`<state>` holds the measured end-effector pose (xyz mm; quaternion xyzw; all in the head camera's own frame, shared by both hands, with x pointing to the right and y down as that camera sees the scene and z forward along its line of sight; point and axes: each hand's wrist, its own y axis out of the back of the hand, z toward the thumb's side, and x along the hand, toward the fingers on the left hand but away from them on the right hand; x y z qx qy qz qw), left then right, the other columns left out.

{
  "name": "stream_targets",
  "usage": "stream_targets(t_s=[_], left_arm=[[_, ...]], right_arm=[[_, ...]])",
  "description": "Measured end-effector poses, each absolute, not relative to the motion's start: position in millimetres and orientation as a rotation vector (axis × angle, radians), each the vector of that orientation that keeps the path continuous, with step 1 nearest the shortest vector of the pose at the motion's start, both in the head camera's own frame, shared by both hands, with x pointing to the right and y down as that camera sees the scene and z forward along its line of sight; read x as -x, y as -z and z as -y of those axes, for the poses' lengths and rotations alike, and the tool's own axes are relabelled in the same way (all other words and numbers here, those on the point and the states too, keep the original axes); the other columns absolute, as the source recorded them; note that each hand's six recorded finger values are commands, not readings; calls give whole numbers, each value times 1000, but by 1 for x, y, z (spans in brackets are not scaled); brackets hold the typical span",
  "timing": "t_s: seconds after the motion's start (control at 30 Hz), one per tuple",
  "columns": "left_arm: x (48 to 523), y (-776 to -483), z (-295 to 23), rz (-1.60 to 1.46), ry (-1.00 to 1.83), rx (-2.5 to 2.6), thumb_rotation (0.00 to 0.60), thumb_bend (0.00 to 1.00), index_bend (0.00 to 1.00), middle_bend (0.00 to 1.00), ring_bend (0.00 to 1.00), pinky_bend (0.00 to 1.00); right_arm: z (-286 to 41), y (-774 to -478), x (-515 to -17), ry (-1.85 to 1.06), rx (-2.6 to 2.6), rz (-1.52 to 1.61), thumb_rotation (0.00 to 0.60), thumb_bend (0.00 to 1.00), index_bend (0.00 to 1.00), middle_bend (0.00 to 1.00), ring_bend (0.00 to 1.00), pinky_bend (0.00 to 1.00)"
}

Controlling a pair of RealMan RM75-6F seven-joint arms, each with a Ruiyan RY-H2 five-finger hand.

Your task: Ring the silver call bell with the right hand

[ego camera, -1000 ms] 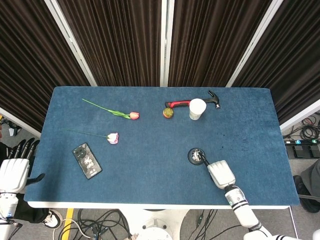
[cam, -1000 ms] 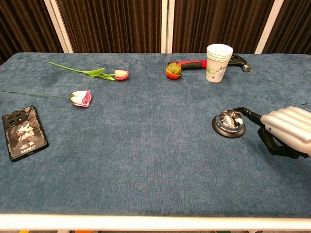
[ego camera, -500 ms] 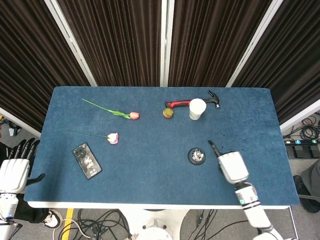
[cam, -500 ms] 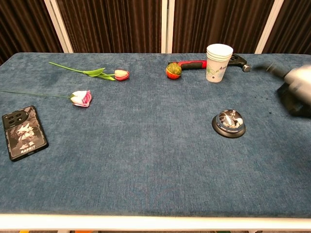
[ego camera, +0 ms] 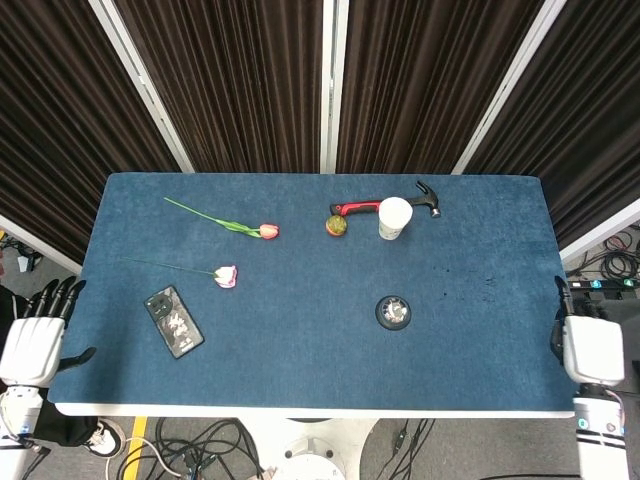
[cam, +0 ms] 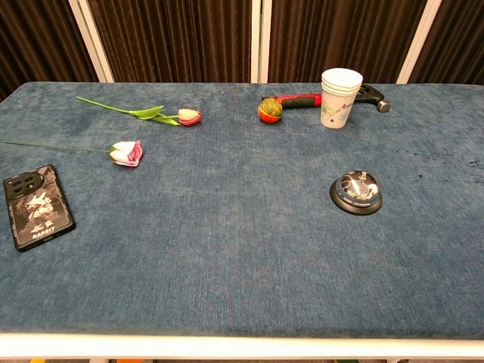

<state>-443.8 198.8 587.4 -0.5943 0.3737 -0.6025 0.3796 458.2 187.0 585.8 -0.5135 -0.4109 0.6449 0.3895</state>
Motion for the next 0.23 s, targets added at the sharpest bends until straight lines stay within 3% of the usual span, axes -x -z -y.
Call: stream_targets(t_s=[0.23], left_arm=[[444, -587, -199, -962, 1537, 1511, 600, 107, 64, 54, 0, 146]], right_arm=[[-190, -573, -476, -1556, 1279, 1129, 600, 171, 0, 0, 0, 0]])
